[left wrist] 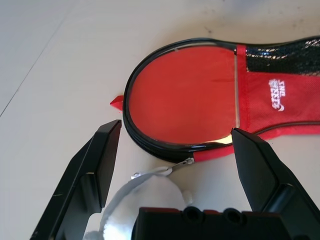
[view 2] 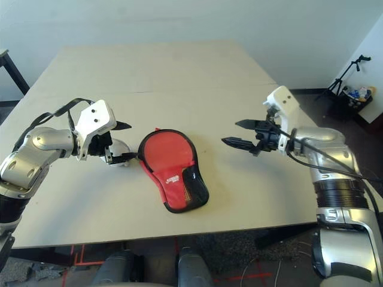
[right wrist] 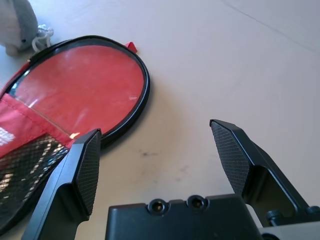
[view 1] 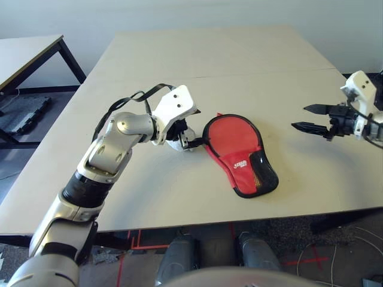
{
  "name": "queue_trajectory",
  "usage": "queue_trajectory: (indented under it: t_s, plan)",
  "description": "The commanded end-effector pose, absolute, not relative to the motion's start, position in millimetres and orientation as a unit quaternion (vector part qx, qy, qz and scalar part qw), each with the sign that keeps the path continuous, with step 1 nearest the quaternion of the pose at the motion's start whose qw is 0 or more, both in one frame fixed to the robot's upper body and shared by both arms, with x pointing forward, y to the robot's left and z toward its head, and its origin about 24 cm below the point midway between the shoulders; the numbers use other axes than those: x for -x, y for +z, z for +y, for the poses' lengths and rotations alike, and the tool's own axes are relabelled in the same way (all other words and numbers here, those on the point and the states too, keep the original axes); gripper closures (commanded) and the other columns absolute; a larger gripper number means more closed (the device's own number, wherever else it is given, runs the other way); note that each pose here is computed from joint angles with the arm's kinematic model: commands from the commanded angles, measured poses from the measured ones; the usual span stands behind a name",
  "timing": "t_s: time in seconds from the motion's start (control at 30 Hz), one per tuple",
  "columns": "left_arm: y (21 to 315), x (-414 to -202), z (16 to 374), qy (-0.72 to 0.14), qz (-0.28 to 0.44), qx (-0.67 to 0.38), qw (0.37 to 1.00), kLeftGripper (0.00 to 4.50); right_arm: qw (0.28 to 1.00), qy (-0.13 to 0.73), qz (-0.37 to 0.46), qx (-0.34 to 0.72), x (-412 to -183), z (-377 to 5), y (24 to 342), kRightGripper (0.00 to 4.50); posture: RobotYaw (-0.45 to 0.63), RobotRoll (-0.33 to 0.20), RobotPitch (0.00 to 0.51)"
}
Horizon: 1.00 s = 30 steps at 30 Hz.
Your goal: Store the ping-pong paddle in its case and zip it.
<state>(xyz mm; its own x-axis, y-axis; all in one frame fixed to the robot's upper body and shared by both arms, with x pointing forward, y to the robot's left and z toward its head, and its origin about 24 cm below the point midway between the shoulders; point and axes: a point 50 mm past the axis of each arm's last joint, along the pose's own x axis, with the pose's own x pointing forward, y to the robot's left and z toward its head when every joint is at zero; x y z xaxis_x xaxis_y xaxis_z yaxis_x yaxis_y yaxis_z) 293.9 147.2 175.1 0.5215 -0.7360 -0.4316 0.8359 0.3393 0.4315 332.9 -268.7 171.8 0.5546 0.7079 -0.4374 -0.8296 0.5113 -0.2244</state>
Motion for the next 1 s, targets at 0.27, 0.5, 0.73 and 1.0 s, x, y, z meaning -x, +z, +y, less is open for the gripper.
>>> queue_trajectory:
  t_s: [0.27,0.5,0.73,1.0]
  plan:
    - [175,-301,161,-0.455,0.086,-0.326,0.824,0.0,0.784,0.536,0.179,0.255,-362,-220,134,0.03,0.06,0.0,0.027]
    - [174,-301,164,-0.447,0.087,-0.327,0.828,0.0,0.785,0.534,0.187,0.25,-369,-198,114,0.03,0.08,0.0,0.031]
    - [171,-306,167,-0.433,0.093,-0.328,0.835,0.0,0.78,0.534,0.215,0.246,-365,-191,93,0.03,0.08,0.0,0.031]
    - [160,-315,172,-0.414,0.127,-0.345,0.833,0.0,0.784,0.525,0.222,0.244,-363,-191,86,0.03,0.07,0.0,0.033]
